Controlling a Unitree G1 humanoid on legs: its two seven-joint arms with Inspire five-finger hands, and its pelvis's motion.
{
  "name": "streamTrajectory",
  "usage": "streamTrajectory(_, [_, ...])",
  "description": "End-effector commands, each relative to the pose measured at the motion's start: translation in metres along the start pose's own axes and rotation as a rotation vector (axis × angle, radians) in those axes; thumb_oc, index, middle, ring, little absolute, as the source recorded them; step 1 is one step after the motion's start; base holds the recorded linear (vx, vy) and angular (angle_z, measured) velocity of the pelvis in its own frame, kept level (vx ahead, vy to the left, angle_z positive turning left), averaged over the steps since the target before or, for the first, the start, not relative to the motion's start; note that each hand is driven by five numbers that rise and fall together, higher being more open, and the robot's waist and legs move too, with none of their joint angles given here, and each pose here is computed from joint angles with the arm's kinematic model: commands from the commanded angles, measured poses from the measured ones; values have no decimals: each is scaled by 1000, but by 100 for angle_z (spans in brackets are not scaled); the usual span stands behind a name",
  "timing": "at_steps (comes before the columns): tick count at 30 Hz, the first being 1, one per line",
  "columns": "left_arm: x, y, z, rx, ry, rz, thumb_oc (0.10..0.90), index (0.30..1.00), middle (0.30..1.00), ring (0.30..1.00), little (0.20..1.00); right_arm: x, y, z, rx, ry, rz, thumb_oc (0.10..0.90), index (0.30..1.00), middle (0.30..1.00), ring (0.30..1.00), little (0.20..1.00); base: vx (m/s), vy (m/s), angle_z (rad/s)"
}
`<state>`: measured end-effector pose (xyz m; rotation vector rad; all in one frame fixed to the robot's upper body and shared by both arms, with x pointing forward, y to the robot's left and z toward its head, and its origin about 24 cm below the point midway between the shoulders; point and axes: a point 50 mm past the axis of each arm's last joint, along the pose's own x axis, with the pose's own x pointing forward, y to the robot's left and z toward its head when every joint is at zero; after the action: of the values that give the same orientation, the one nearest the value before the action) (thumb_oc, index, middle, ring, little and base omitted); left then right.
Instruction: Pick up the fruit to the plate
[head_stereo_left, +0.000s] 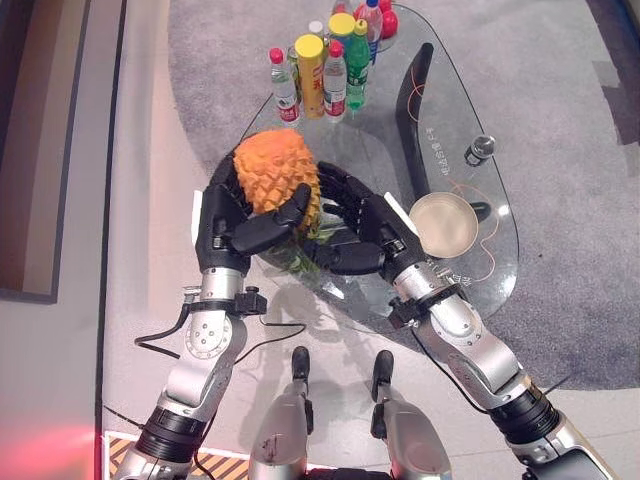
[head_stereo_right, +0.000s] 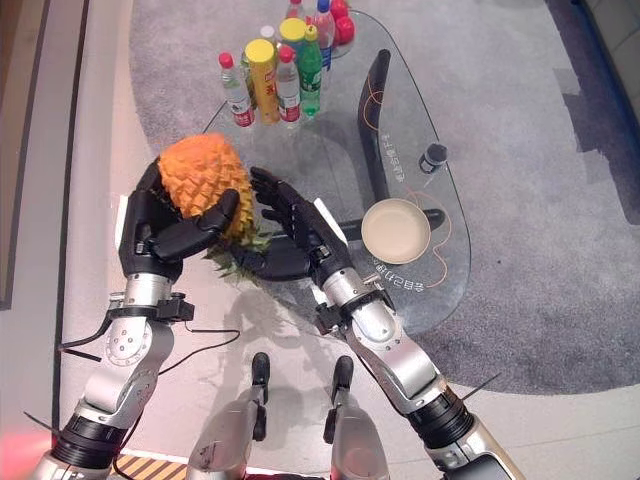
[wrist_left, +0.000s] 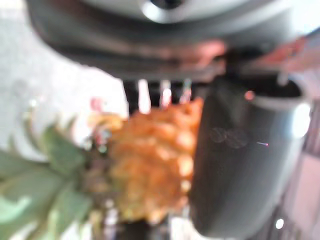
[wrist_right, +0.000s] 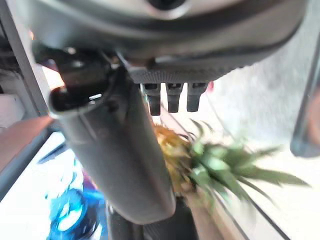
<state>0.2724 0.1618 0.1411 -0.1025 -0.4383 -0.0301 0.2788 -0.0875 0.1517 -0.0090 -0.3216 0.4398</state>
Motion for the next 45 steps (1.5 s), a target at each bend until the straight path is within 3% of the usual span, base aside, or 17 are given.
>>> streamTrajectory(1, [9, -18, 58, -4, -340, -114, 100, 300, 300, 300, 200, 8, 17, 45, 69, -262, 31, 800, 900, 900, 900, 900, -19, 41, -2])
streamTrajectory(13, [3, -18, 69, 21, -424, -109, 100, 300, 300, 300, 200, 2, 30, 9, 124, 1, 115, 800, 900, 900, 900, 900, 0, 0, 0])
streamTrajectory(23, [4, -22, 79, 43, -501, -115, 100, 300, 300, 300, 200, 2, 50, -14, 337, 172, 184, 800, 900, 900, 900, 900, 0, 0, 0])
streamTrajectory(34, [6, -29, 78, -22, -473, -164, 100, 300, 300, 300, 200, 9, 57, -5, 523, 101, 176, 800, 900, 900, 900, 900, 0, 0, 0])
streamTrajectory(45, [6, -39, 63, -26, -353, -266, 100, 300, 300, 300, 200, 17, 45, 11, 520, -10, 99, 800, 900, 900, 900, 900, 0, 0, 0])
